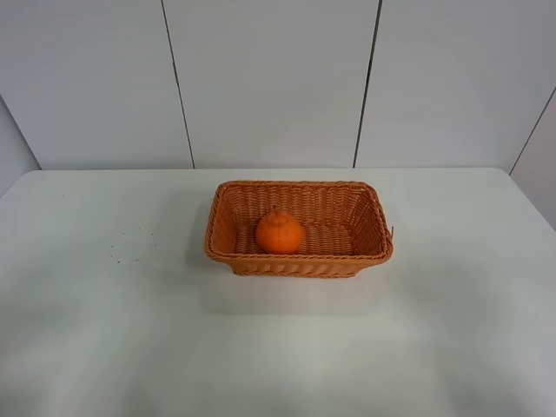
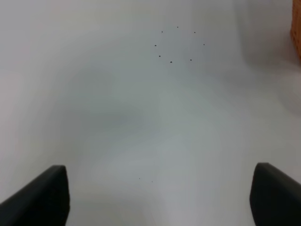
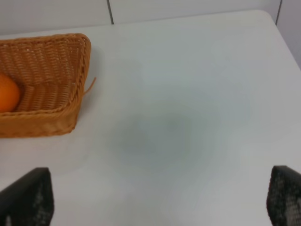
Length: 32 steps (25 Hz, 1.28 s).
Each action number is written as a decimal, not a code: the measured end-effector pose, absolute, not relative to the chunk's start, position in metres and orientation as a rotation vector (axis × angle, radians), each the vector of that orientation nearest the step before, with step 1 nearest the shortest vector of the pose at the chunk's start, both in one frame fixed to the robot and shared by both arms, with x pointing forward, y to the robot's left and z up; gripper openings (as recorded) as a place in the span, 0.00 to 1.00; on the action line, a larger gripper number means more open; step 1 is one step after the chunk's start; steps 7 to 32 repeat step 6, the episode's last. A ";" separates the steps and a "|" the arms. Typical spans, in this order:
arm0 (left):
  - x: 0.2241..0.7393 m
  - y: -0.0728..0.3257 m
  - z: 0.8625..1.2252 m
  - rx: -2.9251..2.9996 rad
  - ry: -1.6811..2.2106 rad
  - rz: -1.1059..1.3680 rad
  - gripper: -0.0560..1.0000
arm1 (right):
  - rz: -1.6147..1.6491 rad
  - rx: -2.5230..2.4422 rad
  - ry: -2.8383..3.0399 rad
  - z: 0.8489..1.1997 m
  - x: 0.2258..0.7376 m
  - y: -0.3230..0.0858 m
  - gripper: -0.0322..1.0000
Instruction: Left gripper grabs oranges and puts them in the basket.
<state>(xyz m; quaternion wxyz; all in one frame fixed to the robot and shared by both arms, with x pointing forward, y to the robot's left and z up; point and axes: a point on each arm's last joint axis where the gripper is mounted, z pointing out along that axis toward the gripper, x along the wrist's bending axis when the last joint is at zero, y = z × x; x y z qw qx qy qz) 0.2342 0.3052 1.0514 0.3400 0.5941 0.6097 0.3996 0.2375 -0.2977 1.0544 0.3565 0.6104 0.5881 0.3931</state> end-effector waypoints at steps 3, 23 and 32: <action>0.234 0.305 1.051 1.546 1.587 1.040 0.88 | 1.015 1.576 1.519 1.054 0.237 -0.298 0.70; 0.234 0.305 1.051 1.546 1.587 1.040 0.88 | 1.015 1.576 1.519 1.054 0.237 -0.298 0.70; 0.234 0.305 1.051 1.546 1.587 1.040 0.88 | 1.015 1.576 1.519 1.054 0.237 -0.298 0.70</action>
